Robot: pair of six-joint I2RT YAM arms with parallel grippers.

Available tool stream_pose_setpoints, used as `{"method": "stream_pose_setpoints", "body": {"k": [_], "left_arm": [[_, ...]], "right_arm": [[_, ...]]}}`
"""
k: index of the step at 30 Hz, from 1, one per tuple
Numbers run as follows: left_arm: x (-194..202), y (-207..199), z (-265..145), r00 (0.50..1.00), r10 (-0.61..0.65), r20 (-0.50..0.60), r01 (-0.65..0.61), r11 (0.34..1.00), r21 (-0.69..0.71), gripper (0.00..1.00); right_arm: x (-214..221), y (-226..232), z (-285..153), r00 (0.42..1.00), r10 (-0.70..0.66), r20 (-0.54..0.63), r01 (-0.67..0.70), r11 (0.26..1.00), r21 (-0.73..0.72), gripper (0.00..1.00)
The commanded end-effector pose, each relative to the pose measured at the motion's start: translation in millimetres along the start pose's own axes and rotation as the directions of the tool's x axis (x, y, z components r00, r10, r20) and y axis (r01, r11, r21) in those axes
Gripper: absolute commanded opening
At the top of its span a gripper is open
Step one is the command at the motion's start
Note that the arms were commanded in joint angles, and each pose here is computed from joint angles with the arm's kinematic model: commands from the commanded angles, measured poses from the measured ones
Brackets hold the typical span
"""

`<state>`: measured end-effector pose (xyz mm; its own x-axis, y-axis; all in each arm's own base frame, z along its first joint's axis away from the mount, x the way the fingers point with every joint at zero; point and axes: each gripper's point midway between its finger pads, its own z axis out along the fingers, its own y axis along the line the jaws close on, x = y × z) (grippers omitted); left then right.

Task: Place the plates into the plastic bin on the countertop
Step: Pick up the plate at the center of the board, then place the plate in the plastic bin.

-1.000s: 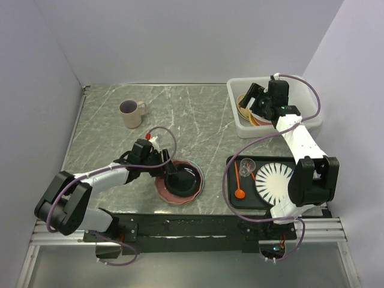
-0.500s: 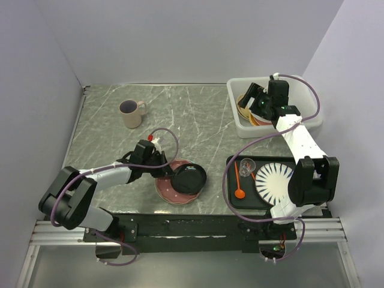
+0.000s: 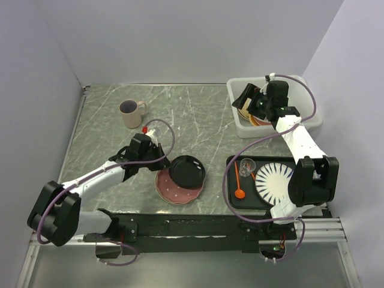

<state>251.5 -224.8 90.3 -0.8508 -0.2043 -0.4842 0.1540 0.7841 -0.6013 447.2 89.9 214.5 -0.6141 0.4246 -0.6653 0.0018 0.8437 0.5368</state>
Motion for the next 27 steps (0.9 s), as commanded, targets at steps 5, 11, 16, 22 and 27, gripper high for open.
{"method": "stream_pose_setpoints", "body": {"k": [5,11,16,22,27], "left_arm": [[-47,-39,-13,0.995,0.001,0.101,-0.011,0.995,0.100,0.01],[-69,-44,-11,0.992,-0.026,0.125,0.007,0.989,0.148,0.01],[-90,-46,-11,0.988,-0.035,0.153,0.011,0.988,0.155,0.01],[-111,-47,-16,0.981,-0.047,0.188,0.016,0.986,0.164,0.01],[-118,-45,-18,0.978,-0.065,0.199,0.030,0.985,0.170,0.01]], "right_arm": [[3,42,-6,0.999,-0.026,-0.027,0.020,0.976,-0.215,0.99],[34,71,-5,0.992,-0.011,-0.125,-0.036,0.930,-0.365,0.99],[82,89,0,0.971,-0.064,-0.229,-0.038,0.910,-0.412,0.99],[123,107,-2,0.941,-0.092,-0.325,-0.082,0.871,-0.485,0.99],[144,116,1,0.916,-0.112,-0.384,-0.106,0.858,-0.502,0.98]]}}
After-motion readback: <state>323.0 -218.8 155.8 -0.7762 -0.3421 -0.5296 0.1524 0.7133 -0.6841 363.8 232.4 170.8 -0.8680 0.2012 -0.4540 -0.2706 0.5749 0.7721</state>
